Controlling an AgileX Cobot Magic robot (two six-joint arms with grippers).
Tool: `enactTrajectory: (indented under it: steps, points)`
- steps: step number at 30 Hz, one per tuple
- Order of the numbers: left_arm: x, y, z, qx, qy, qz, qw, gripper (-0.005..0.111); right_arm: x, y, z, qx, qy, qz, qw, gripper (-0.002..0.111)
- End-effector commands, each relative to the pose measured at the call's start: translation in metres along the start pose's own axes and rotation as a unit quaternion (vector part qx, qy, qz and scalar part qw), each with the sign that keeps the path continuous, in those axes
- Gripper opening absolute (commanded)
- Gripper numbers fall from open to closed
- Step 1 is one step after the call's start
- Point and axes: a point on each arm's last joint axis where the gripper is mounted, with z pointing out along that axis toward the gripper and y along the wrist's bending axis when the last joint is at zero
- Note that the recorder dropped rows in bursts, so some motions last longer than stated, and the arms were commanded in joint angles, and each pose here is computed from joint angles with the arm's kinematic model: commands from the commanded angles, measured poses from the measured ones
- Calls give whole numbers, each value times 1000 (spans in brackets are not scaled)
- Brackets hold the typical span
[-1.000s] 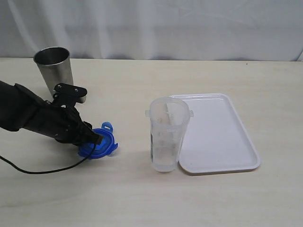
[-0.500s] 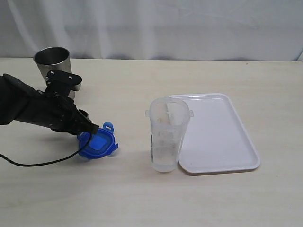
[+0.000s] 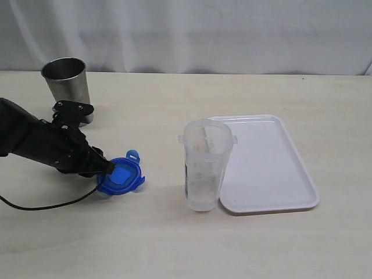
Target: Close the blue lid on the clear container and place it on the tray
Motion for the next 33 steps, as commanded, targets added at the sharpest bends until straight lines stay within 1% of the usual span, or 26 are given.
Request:
enactTrajectory:
  steps: [1,5,9,14,22,28,31,33]
  points:
    - [-2,1,6,2,2,4,1000,39,0,0,0,1,-3,2,1000,4]
    - [-3,1,6,2,1,17,1000,39,0,0,0,1,-3,2,1000,4]
    - [-3,1,6,2,1,17,1000,39,0,0,0,1,-3,2,1000,4]
    - [-12,0,4,6,-11,20,1000,39,0,0,0,1,-3,2,1000,4]
    - [-12,1,4,0,-13,20,1000,38,0,0,0,1,-3,2,1000,4]
    - [-12,1,4,1,-13,20,1000,16,0,0,0,1,-3,2,1000,4]
    - [-12,1,4,5,-12,20,1000,8,0,0,0,1,-3,2,1000,4]
    - [-12,-1,4,11,-10,20,1000,4,0,0,0,1,-3,2,1000,4]
